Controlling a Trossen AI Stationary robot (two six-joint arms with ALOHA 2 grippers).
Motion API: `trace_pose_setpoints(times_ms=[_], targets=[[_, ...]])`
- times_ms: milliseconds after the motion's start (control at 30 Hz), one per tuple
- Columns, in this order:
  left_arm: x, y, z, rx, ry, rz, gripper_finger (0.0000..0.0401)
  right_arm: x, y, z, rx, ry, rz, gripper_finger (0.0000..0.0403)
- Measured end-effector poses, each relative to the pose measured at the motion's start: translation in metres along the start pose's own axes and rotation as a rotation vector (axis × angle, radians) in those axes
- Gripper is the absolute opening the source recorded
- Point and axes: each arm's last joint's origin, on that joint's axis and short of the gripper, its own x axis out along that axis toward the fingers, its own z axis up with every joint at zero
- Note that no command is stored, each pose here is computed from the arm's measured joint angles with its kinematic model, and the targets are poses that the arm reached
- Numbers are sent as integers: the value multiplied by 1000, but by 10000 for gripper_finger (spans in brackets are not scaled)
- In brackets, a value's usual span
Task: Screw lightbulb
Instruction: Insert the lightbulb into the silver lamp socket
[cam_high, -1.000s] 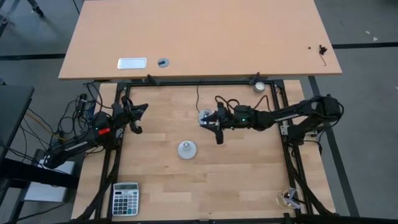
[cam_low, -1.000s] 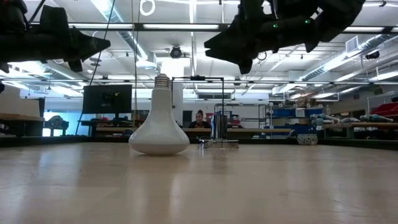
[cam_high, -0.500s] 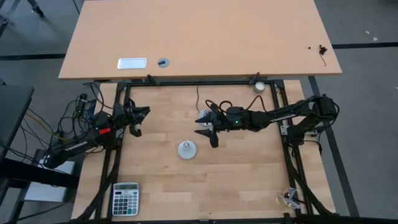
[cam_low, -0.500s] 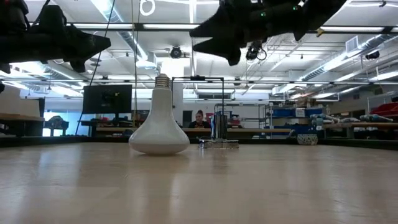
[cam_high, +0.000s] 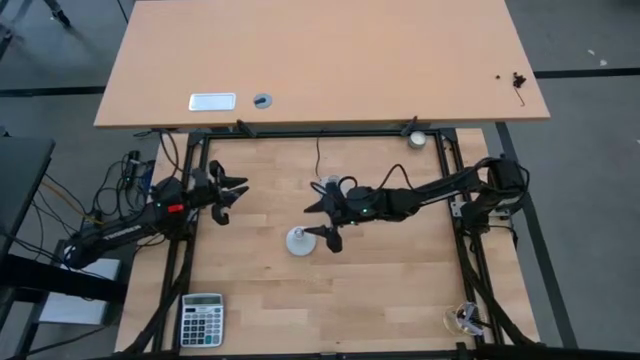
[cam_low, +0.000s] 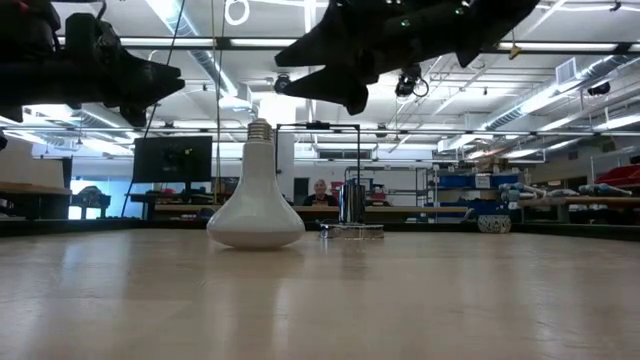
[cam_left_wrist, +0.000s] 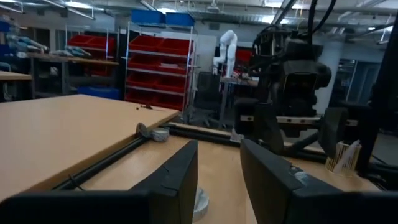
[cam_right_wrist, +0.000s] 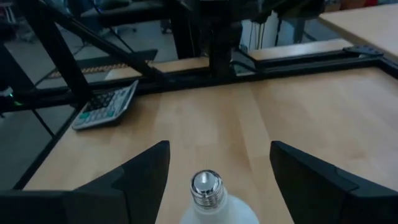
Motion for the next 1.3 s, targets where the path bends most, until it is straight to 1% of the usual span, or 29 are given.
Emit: trace_pose_setpoints(times_ms=[133, 200, 400, 600, 733, 933, 1033, 1100, 1233, 1300], targets=[[2, 0, -2, -3, 21, -7, 129, 5, 5, 4, -10, 53, 1, 282], [3, 0, -3, -6, 36, -16, 129, 5, 7, 9, -10, 50, 3, 282], [6, 1, -7, -13, 74, -26, 129, 5, 12, 6, -13, 84, 11, 282], [9, -2, -10, -26, 112, -119, 129, 4, 15, -1, -18, 153, 8, 282], [12, -5, -17, -44, 171, -144, 129, 3, 12, -8, -32, 206, -3, 282], [16, -8, -27, -61, 257, -152, 129, 1, 2, -22, -33, 172, 7, 281], [19, -12, -30, -65, 282, -181, 129, -1, -3, -33, -30, 171, -1, 281], [21, -15, -31, -64, 285, -205, 129, 4, -4, -40, -27, 133, 3, 281], [25, -23, -34, -69, 296, -274, 129, 21, -7, -63, -29, 124, 8, 281], [27, -28, -36, -70, 304, -300, 129, 29, -7, -70, -28, 117, 11, 281]])
